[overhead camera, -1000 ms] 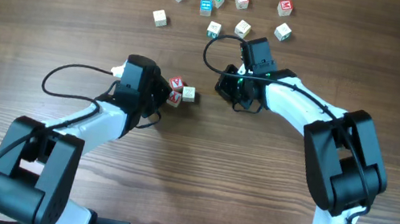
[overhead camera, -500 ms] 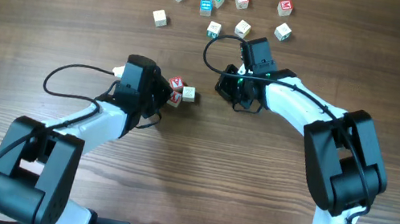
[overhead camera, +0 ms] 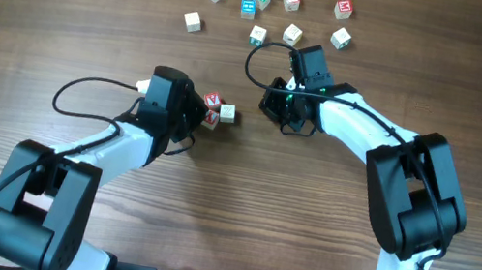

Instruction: Form a circle

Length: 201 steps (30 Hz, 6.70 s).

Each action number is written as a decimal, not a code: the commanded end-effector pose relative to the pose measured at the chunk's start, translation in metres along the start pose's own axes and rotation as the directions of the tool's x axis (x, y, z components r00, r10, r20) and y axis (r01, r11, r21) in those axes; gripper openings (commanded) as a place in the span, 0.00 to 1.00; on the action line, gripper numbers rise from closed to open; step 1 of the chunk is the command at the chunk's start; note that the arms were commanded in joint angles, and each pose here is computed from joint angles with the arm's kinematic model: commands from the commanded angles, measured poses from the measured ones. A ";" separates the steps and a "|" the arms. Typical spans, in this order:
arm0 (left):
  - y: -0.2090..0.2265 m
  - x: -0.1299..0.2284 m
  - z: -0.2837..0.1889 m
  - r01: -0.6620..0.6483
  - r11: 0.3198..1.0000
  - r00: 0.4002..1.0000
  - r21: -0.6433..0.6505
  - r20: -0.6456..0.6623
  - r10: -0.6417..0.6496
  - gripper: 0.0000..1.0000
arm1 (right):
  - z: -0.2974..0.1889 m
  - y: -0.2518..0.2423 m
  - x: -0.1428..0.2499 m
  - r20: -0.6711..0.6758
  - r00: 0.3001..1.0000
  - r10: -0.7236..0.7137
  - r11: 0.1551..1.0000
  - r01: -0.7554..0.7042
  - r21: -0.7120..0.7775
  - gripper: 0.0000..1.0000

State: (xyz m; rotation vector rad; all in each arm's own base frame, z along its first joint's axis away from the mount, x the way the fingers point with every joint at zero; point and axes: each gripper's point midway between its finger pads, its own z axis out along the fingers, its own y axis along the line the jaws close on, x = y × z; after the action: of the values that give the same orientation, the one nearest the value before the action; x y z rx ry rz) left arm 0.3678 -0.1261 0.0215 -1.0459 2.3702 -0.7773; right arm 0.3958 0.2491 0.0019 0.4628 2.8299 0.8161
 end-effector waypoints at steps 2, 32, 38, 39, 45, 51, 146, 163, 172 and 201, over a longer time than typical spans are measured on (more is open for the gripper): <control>0.004 0.004 0.003 0.006 1.000 1.000 -0.007 -0.015 -0.006 0.04 | 0.008 -0.011 0.002 -0.001 1.000 0.003 0.999 -0.003 0.032 0.06; 0.000 0.008 0.003 0.005 1.000 0.999 0.009 -0.036 -0.004 0.04 | 0.008 -0.011 0.002 -0.001 1.000 0.003 0.999 -0.003 0.032 0.06; 0.002 0.008 0.003 0.006 1.000 0.999 0.002 -0.039 -0.006 0.04 | 0.008 -0.012 0.002 -0.002 1.000 0.003 0.999 -0.003 0.033 0.06; 0.002 0.008 0.003 0.006 1.000 0.999 0.002 -0.039 -0.006 0.04 | 0.008 -0.012 0.002 -0.001 1.000 0.003 0.999 -0.003 0.033 0.06; 0.003 0.006 0.003 0.006 1.000 1.000 -0.002 -0.029 -0.006 0.04 | 0.008 -0.012 0.002 -0.002 1.000 0.003 0.999 -0.003 0.033 0.06; 0.015 -0.016 0.000 0.034 0.999 0.999 -0.033 0.035 -0.033 0.04 | 0.008 -0.012 0.002 0.000 1.000 0.003 0.999 -0.003 0.038 0.06; 0.055 0.027 -0.009 0.075 0.982 0.974 -0.176 -0.197 -0.110 0.04 | 0.006 -0.014 0.026 -0.118 0.993 0.032 0.999 -0.029 0.028 0.04; 0.123 -0.003 -0.031 0.126 0.890 0.987 -0.438 -0.039 -0.159 0.04 | 0.016 0.007 0.081 -0.242 0.950 -0.199 0.980 0.201 -0.017 0.04; 0.129 -0.009 -0.033 0.102 0.883 0.992 -0.458 -0.016 -0.123 0.04 | 0.021 0.021 0.100 -0.252 0.922 -0.294 0.956 0.290 -0.052 0.04; 0.130 -0.010 -0.033 0.101 0.880 0.993 -0.464 -0.009 -0.119 0.04 | 0.024 0.040 0.087 -0.177 0.925 -0.336 0.941 0.321 -0.112 0.05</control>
State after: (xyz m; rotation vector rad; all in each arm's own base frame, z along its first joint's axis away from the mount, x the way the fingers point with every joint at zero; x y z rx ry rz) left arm 0.3154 -0.0620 -0.0056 -1.3196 2.5647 -0.4957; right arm 0.3354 0.3230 0.0080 -0.0899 2.8919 0.9480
